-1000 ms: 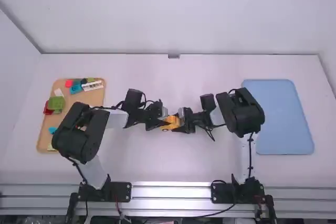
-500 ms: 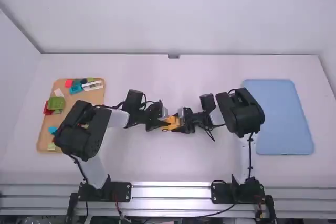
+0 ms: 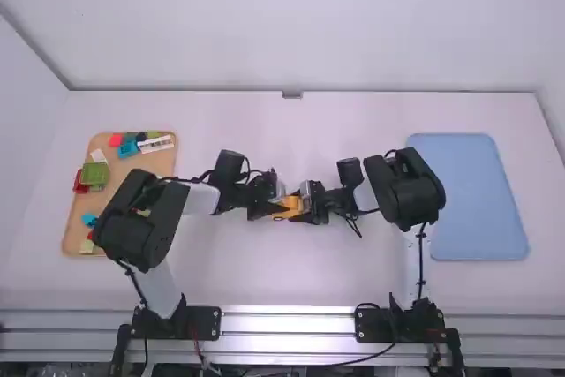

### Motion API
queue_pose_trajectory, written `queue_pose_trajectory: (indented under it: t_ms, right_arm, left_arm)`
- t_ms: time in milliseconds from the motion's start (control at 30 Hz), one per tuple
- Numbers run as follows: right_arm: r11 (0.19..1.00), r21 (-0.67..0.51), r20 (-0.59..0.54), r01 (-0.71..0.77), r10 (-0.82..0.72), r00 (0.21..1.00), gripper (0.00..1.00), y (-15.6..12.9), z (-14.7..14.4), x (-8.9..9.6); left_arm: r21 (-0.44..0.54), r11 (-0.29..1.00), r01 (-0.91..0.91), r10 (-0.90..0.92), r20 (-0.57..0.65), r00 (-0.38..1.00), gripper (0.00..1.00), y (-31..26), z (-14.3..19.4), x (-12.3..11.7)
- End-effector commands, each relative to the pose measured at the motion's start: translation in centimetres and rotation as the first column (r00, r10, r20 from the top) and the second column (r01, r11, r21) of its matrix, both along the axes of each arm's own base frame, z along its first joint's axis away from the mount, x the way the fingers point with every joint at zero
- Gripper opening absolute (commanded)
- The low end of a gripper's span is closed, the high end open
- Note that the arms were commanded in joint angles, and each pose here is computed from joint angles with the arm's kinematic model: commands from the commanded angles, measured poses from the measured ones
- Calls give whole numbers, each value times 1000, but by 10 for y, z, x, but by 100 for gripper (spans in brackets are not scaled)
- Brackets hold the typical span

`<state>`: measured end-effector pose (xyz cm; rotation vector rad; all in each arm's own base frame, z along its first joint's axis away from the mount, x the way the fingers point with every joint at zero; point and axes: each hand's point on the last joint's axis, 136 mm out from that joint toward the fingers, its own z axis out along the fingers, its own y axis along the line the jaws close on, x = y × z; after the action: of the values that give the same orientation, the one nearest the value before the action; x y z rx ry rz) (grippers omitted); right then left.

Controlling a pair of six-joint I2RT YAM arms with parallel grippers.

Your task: Assemble lego blocks to make yellow taxi

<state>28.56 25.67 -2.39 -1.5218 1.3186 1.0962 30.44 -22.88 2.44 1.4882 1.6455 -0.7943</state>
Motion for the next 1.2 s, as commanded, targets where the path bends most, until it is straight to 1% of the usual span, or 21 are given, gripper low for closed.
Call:
queue_pose_trajectory:
  t_ms: [0, 133, 200, 233, 333, 433, 600, 800, 933, 1033, 1167]
  right_arm:
    - [1000, 19, -9, -24, 24, 1000, 49, 4, 1, -4]
    - [1000, 19, -9, -23, 24, 1000, 49, 4, 1, -4]
    - [1000, 20, -10, -24, 24, 1000, 50, 4, 1, -4]
    - [1000, 20, -10, -24, 24, 1000, 50, 4, 1, -4]
    - [1000, 19, -11, -23, 23, 1000, 50, 4, 1, -4]
    - [1000, 17, -28, -17, 18, 999, 51, 4, 1, -3]
    - [1000, 17, -31, -17, 17, 999, 51, 4, 1, -3]
    - [1000, 18, -29, -17, 17, 999, 53, 4, 1, -3]
    - [1000, 17, -28, -17, 17, 999, 54, 4, 1, -3]
    - [1000, 18, -27, -17, 17, 999, 54, 4, 1, -3]
    - [1000, 18, -27, -17, 18, 999, 54, 4, 1, -3]
  left_arm:
    - [21, 1000, 11, -11, -18, 1000, 5, -5, -6, -6]
    - [25, 999, 20, -19, -19, 1000, 2, -8, -7, -8]
    - [67, 998, 14, -13, -13, 1000, 2, -10, -12, -9]
    - [71, 997, 14, -13, -13, 1000, 2, -10, -13, -9]
    - [166, 986, 10, -8, -11, 1000, 2, -16, -23, -11]
    - [228, 974, 0, 5, -21, 1000, 2, -15, -28, -11]
    - [238, 971, -10, 19, -37, 999, 2, -10, -29, -9]
    - [249, 969, 11, 2, -52, 999, 2, -9, -36, -21]
    - [226, 974, -1, 10, -36, 999, 2, -8, -34, -16]
    - [205, 979, 9, -3, -29, 1000, 6, -12, -30, -16]
    - [200, 980, -6, 11, -20, 1000, 2, -9, -27, -9]
